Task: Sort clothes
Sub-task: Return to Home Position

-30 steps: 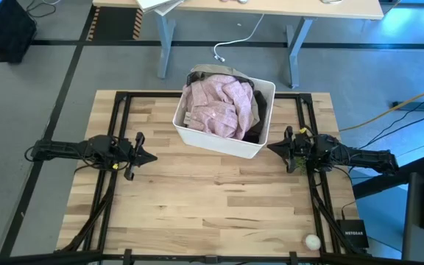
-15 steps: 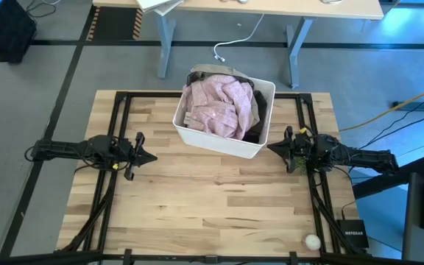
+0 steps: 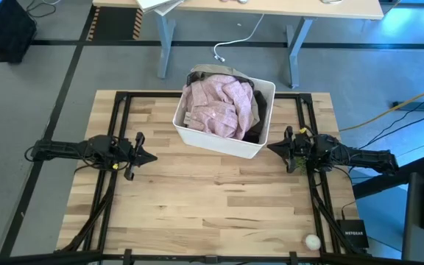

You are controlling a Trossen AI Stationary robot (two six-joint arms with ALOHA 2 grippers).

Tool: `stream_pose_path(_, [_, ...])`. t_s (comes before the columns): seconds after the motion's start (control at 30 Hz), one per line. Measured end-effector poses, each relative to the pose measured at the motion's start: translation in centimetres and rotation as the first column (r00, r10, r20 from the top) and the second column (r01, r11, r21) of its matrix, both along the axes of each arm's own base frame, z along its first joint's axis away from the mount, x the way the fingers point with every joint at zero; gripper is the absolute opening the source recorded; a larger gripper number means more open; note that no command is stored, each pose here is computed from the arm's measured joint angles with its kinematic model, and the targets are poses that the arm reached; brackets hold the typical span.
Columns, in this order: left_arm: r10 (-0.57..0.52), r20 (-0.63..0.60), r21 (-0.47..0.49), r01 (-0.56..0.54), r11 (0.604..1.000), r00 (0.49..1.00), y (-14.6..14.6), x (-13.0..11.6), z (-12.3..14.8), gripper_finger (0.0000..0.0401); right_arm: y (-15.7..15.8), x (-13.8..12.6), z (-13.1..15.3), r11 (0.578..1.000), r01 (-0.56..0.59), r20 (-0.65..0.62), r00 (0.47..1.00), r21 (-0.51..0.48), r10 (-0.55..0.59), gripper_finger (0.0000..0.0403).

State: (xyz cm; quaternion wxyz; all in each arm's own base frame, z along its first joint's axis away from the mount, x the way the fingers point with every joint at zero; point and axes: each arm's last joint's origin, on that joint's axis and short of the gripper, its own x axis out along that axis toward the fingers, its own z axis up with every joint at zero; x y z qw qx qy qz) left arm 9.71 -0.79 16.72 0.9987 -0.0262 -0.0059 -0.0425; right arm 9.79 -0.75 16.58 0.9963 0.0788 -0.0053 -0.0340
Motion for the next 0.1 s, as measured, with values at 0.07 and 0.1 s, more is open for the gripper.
stream_pose_path(0.07, [0.0, 0.0, 0.0, 0.0, 1.0, 1.0, 0.0, 0.0, 0.0, 0.0004, 0.0, 0.0, 0.0, 1.0, 0.0, 0.0, 1.0, 0.0, 0.0, 0.0018])
stream_pose_path(0.1, [0.0, 0.0, 0.0, 0.0, 1.0, 1.0, 0.0, 0.0, 0.0, 0.0004, 0.0, 0.0, 0.0, 1.0, 0.0, 0.0, 1.0, 0.0, 0.0, 0.0018])
